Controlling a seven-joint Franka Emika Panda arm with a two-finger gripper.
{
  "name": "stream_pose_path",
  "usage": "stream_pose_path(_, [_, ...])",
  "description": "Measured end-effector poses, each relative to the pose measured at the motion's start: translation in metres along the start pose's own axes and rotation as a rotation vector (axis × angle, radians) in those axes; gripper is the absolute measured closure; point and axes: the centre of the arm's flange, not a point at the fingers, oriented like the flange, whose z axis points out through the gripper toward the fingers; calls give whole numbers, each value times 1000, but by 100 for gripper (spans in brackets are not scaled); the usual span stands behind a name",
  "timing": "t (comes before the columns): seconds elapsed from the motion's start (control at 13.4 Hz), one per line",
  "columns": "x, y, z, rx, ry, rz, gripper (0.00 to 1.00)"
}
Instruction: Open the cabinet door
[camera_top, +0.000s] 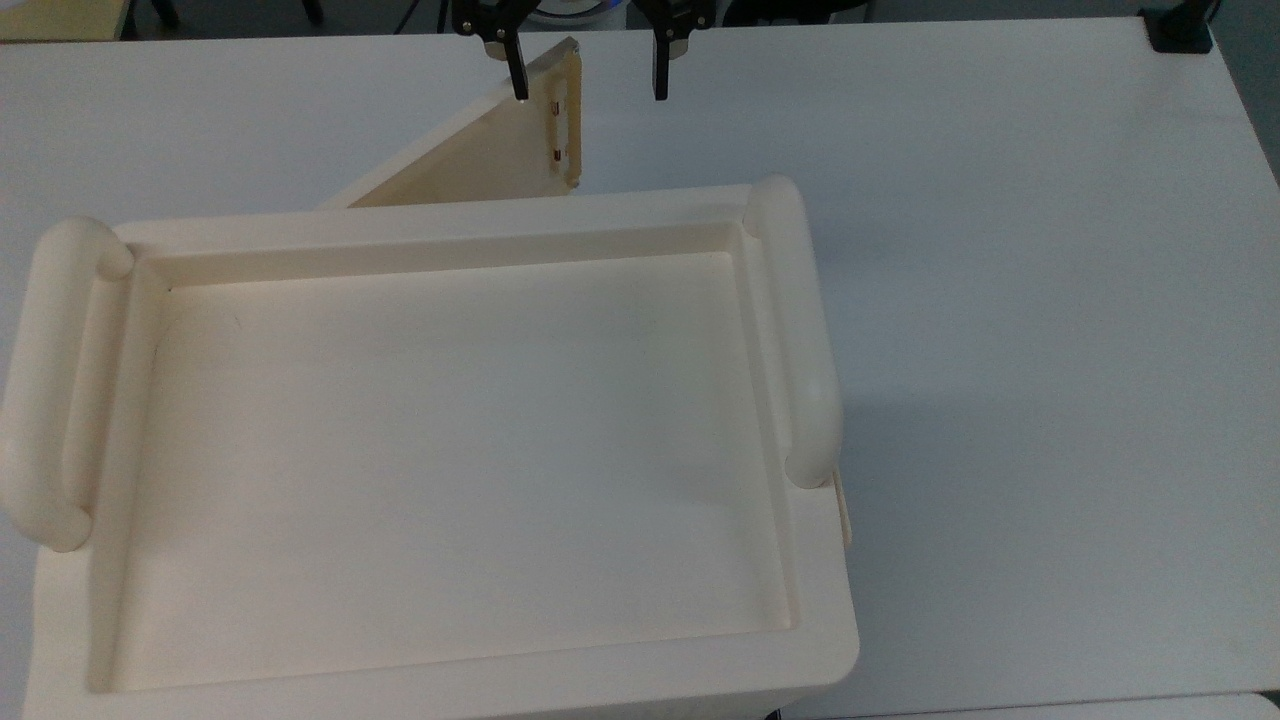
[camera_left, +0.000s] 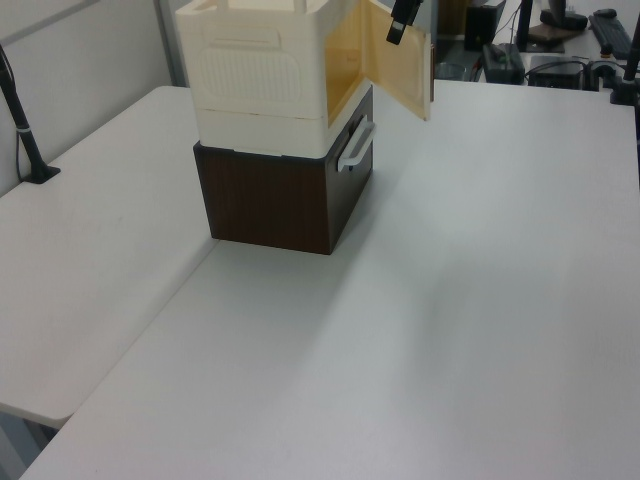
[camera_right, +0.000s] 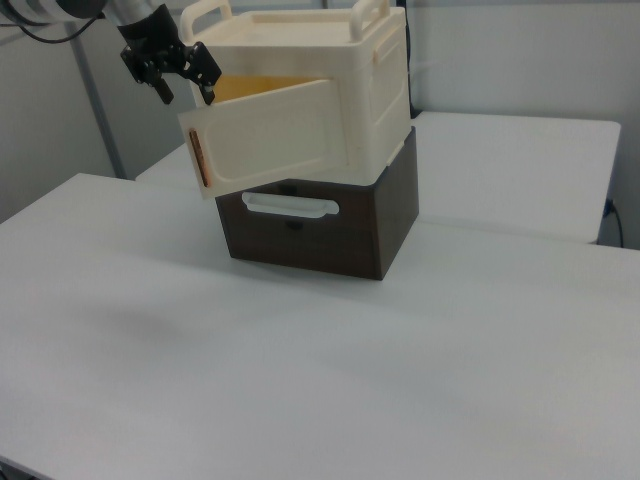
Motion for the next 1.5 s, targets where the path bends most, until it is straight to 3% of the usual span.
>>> stream_pose_path(0.22, [-3, 25, 6, -15, -28, -26, 8])
stream_pose_path(0.45, [-20, 75, 11, -27, -147, -128, 8])
stream_pose_path(0.6, [-30, 103, 6, -32, -185, -144, 8])
stream_pose_path(0.97, [-36, 104, -10, -32, -186, -143, 5])
stream_pose_path(1.5, [-39, 101, 10, -23, -224, -139, 1])
